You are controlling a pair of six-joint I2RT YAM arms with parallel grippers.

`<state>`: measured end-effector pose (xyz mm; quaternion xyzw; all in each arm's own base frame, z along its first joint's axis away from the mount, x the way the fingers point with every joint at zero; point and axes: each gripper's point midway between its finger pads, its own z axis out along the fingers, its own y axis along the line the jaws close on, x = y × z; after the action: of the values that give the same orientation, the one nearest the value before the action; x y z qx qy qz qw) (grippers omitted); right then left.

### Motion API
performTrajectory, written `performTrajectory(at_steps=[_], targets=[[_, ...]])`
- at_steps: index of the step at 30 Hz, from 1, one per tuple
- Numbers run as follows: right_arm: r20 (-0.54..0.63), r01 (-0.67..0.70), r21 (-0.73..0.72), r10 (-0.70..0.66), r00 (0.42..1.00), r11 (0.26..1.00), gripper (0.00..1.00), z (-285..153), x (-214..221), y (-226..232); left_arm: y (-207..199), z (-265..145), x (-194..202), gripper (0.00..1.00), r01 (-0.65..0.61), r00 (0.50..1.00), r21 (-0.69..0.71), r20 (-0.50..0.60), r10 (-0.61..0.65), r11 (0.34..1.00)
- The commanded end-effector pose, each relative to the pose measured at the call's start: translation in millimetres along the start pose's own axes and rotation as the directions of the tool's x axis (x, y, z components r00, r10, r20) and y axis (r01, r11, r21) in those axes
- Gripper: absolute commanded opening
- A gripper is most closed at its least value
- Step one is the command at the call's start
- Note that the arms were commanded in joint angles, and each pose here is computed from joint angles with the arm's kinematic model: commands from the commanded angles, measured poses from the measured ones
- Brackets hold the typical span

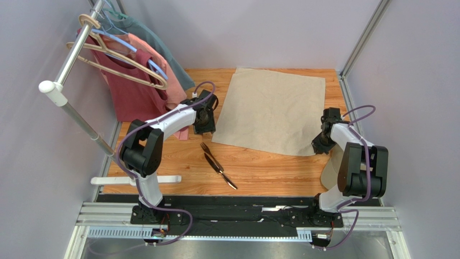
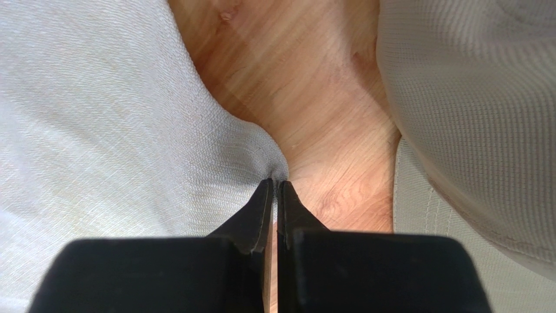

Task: Fold the napkin into a case and place the utensils inside
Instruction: Pick up the flattened napkin from the center of the board.

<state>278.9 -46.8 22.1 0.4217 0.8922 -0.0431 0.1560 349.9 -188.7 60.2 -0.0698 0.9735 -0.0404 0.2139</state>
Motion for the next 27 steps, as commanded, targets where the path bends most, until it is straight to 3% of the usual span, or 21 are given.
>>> performTrajectory(at_steps=[1,6,14,22,25,27], targets=[[0.086,-0.011,-0.083,0.018,0.996,0.996,0.0,-14.0,-19.5,14.2,1.4,1.7,-9.6,0.51,-0.013,1.0,-0.041,0.005,0.013,0.999],[0.097,-0.002,-0.109,0.012,0.995,0.994,0.0,-20.0,-20.6,16.6,-9.4,15.3,0.6,0.41,0.007,0.999,-0.031,-0.04,-0.008,1.0],[0.09,-0.006,-0.126,0.017,0.996,0.992,0.0,-20.2,-13.2,14.4,-3.5,23.6,21.1,0.45,0.025,0.998,-0.146,-0.046,-0.032,0.989],[0.105,-0.004,-0.126,0.017,0.994,0.992,0.0,-23.6,-10.7,9.3,-1.6,42.8,26.4,0.44,0.018,0.997,-0.176,-0.064,-0.03,0.984],[0.114,-0.003,-0.134,0.019,0.993,0.991,0.0,-27.0,-11.6,9.2,-0.1,48.9,29.7,0.37,0.013,0.997,-0.165,-0.067,-0.025,0.986],[0.117,-0.002,-0.136,0.018,0.993,0.991,0.0,-27.8,-11.4,8.8,-3.3,49.7,23.4,0.23,0.025,0.999,-0.141,-0.035,-0.03,0.99]])
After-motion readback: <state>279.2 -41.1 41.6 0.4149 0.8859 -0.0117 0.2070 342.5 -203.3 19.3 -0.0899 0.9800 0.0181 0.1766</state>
